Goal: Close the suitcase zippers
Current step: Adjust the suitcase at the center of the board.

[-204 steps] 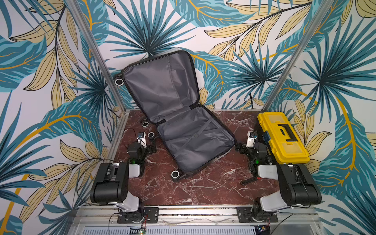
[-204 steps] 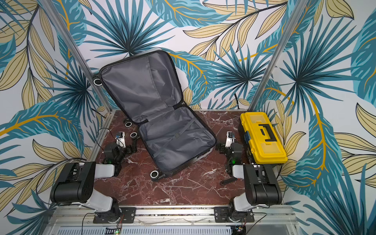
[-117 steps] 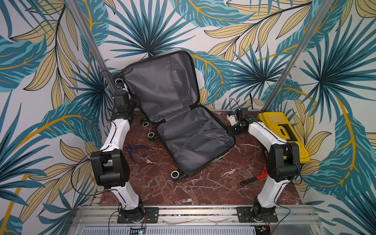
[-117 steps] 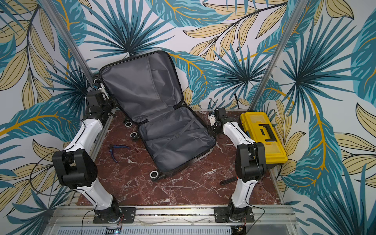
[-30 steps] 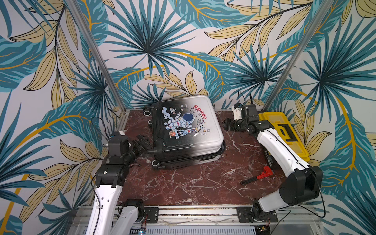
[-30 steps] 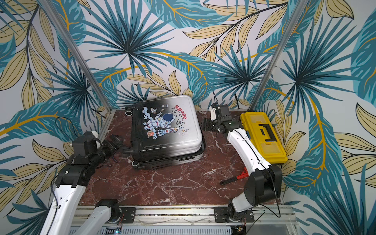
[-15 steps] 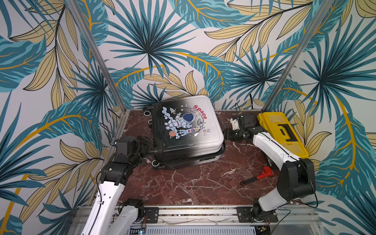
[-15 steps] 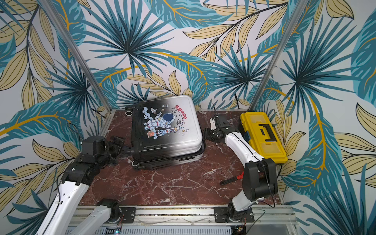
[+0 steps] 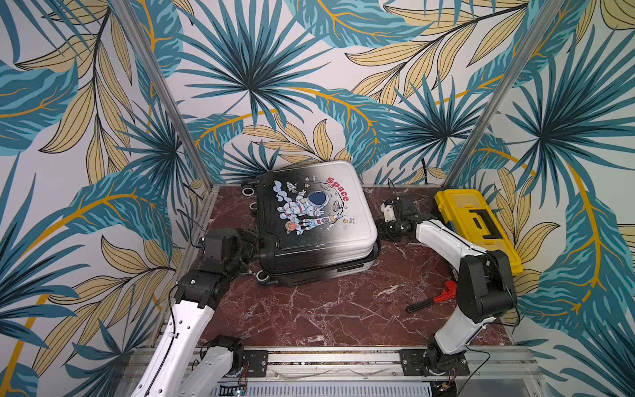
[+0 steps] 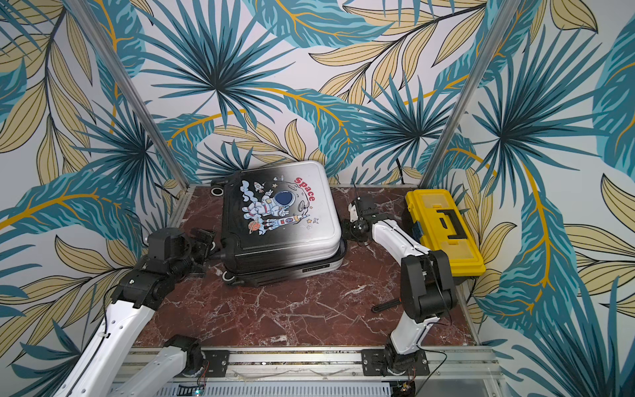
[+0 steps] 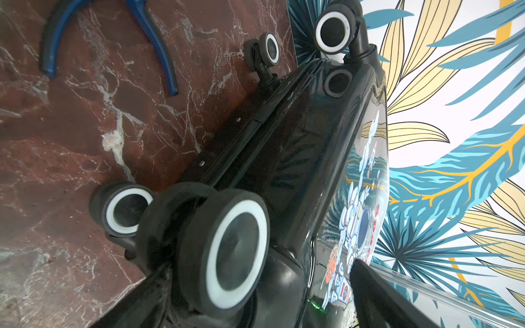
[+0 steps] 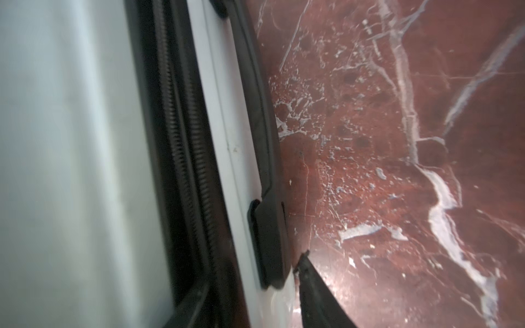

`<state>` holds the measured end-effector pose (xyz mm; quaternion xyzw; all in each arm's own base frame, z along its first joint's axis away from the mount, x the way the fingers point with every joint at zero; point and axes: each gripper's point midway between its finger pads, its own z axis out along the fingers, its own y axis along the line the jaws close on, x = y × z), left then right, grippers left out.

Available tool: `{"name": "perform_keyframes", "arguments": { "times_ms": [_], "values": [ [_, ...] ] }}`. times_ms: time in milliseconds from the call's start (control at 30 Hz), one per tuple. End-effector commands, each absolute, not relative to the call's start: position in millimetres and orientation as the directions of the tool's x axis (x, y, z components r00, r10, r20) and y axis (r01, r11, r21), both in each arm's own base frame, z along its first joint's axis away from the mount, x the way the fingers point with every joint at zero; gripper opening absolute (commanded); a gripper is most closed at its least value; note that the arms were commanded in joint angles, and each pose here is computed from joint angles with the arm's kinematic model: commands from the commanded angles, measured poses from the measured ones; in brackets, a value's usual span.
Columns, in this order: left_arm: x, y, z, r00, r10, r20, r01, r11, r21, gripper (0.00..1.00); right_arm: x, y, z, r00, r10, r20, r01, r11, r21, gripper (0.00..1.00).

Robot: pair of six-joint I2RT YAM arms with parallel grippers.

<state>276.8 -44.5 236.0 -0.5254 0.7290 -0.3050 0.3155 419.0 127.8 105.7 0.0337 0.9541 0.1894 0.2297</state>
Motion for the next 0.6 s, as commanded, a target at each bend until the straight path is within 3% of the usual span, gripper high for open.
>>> {"name": "perform_keyframes", "arguments": {
  "times_ms": [0,167,333,567],
  "values": [
    [257,-37,181,-0.262,-0.955,-0.138,-0.73,0.29,-0.619,0.94,406,131,83,-0.919,0.115,-0.378,-0.012,0.948,0.318,0.24],
    [264,-38,180,-0.286,-0.946,-0.154,-0.734,0.319,-0.6,0.94,399,124,101,-0.895,0.158,-0.416,0.021,0.948,0.317,0.06],
    [281,-37,189,-0.31,-0.928,-0.209,-0.711,0.372,-0.597,0.94,378,123,109,-0.865,0.249,-0.436,0.095,0.934,0.345,0.05],
    [323,-61,196,-0.435,-0.874,-0.215,-0.626,0.465,-0.626,0.94,336,108,117,-0.703,0.518,-0.487,0.355,0.849,0.39,0.06]
  ]
}}
